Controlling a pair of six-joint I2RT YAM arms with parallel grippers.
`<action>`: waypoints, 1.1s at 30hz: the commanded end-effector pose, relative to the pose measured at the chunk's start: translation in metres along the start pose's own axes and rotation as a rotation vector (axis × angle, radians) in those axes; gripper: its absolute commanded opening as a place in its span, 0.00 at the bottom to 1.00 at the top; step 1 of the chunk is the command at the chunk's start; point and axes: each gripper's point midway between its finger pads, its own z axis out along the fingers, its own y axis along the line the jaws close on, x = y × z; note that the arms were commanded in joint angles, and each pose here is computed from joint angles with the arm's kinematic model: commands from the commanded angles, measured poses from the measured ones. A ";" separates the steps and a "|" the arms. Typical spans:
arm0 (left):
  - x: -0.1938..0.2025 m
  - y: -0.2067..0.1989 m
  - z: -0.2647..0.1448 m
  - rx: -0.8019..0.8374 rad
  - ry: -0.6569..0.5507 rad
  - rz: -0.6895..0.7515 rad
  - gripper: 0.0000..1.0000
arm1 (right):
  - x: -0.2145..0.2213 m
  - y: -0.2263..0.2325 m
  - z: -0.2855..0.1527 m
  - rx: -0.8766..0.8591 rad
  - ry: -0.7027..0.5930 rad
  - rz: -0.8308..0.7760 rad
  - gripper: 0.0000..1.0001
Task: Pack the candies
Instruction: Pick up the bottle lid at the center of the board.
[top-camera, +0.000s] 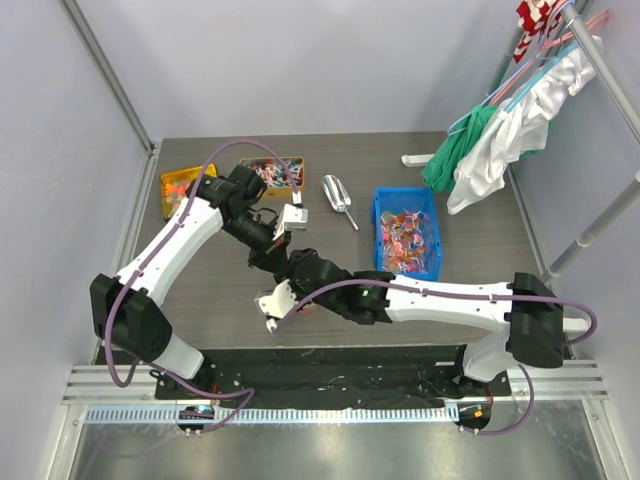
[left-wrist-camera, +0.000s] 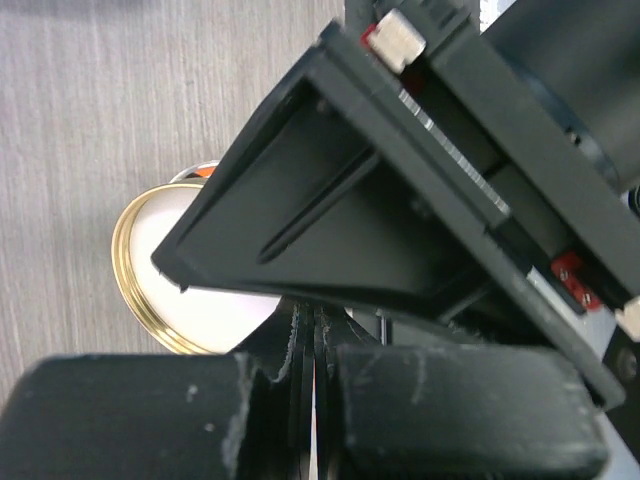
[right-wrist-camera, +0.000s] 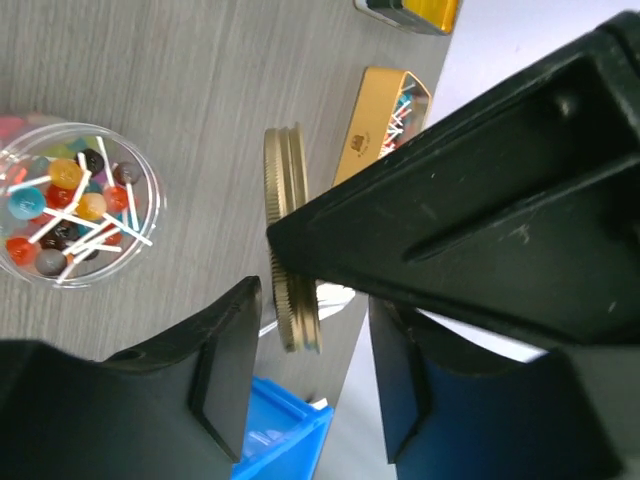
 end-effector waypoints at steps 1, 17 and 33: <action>0.026 -0.067 -0.010 0.184 0.109 -0.213 0.00 | -0.015 -0.015 -0.002 -0.006 -0.047 0.044 0.49; 0.011 -0.053 -0.021 0.071 0.090 -0.153 0.61 | -0.009 0.023 -0.013 -0.143 -0.059 0.076 0.02; 0.007 -0.014 -0.040 -0.321 0.002 0.056 0.99 | -0.009 0.023 -0.069 -0.353 -0.362 0.683 0.01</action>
